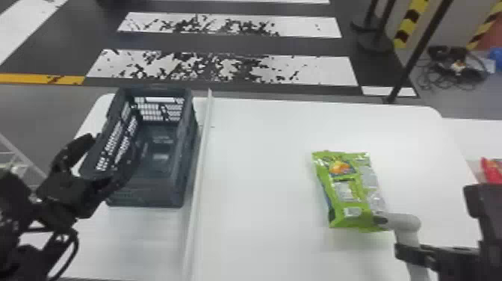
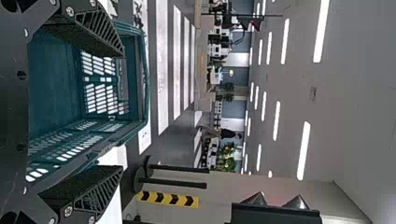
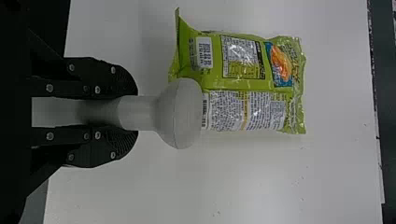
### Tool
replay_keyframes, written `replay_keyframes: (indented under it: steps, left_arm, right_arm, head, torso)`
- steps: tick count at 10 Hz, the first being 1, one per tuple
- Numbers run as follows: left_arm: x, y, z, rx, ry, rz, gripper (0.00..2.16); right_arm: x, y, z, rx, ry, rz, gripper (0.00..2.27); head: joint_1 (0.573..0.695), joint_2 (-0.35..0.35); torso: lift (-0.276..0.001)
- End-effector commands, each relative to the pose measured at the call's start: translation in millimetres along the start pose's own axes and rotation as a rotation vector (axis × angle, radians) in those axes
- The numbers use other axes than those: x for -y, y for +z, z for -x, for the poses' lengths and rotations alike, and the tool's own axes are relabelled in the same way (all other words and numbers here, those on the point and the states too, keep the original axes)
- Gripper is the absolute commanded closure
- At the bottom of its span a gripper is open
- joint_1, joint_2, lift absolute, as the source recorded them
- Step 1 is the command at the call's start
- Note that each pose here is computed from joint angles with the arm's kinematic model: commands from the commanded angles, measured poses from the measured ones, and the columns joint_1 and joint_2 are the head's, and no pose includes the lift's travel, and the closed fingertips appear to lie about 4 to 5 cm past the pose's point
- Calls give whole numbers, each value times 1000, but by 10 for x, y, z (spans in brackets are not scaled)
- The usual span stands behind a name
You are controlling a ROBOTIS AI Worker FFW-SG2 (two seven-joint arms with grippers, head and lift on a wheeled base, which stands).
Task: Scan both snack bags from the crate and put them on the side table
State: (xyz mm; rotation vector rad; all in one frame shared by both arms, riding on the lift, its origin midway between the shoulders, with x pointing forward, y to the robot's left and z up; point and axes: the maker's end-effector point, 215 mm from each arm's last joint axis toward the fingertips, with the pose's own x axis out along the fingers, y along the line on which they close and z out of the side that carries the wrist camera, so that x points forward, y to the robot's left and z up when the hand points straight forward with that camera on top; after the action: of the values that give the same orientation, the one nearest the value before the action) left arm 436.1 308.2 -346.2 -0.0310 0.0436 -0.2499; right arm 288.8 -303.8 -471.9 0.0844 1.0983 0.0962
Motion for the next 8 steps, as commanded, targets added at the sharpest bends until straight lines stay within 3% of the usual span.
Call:
replay_keyframes:
  steps: [1,6,8]
  left_arm:
    - [1,7,0,3,0,0,144]
    - [9,16,4,6,-1,0,144]
    - [-5,31,12,9,1,-5,144]
  right_arm:
    - [-13,-4,-30,-10,1,-2,2256]
    - [0,53,-49,-5,-4,0,2256]
    - [259,275,1,35,-46,-30,2256]
  head:
    - [695,7]
    - [695,11]
    - [695,1]
  torso:
    - [-87]
    - [-87]
    - [-87]
